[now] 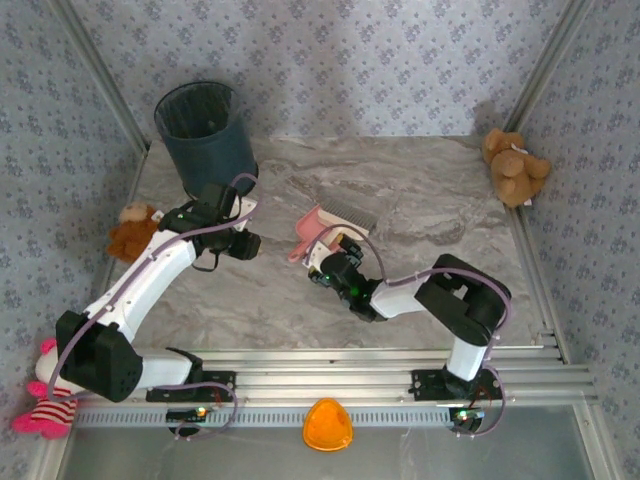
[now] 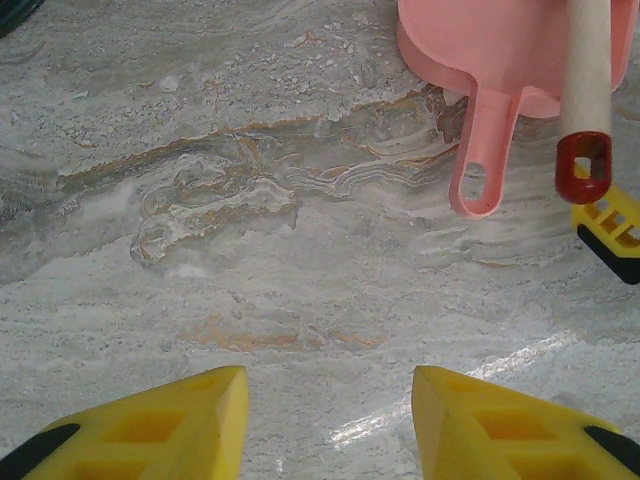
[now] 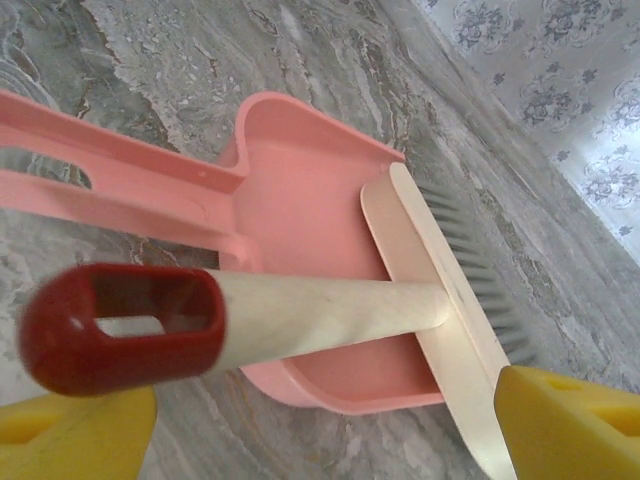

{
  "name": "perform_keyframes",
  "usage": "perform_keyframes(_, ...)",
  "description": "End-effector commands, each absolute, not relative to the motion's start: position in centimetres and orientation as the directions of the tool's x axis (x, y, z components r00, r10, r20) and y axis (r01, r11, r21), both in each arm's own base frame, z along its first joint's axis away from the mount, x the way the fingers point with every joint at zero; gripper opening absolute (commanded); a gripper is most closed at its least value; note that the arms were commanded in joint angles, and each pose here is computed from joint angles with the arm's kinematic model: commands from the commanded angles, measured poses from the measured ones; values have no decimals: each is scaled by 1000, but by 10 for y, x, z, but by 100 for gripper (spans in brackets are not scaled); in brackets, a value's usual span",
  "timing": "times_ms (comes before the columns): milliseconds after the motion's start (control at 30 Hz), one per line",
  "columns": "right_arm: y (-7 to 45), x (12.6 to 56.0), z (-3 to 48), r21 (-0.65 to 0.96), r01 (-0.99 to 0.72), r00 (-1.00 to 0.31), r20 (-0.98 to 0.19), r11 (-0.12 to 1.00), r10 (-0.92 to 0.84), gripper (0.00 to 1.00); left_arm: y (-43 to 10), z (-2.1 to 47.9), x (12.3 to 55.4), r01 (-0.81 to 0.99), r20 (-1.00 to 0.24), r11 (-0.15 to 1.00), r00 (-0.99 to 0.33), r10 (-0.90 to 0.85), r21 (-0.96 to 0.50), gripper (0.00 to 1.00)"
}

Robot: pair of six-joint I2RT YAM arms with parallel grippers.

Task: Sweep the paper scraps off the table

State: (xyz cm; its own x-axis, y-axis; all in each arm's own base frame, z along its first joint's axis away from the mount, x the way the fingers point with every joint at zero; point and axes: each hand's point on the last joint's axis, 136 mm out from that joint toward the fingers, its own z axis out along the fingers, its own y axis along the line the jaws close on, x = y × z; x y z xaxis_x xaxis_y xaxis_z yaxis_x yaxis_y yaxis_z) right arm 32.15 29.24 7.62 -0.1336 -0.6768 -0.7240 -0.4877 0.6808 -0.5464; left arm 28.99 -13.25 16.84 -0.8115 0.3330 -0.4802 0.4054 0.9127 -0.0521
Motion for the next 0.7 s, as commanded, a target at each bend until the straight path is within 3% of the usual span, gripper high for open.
perform_keyframes(0, 282, 312, 75, -514, -482, -191, -728, 710, -658, 90, -131, 166, 289, 412, -470, 910, -813, 342, -51, 47)
perform_keyframes(400, 245, 287, 81, -493, -434, -272, -726, 754, -632, 91, -132, 165, 289, 414, -467, 909, -815, 343, -55, 47)
perform_keyframes(667, 234, 279, 104, -412, -410, -285, -790, 814, -544, 91, -131, 167, 290, 404, -466, 913, -819, 334, -54, 47)
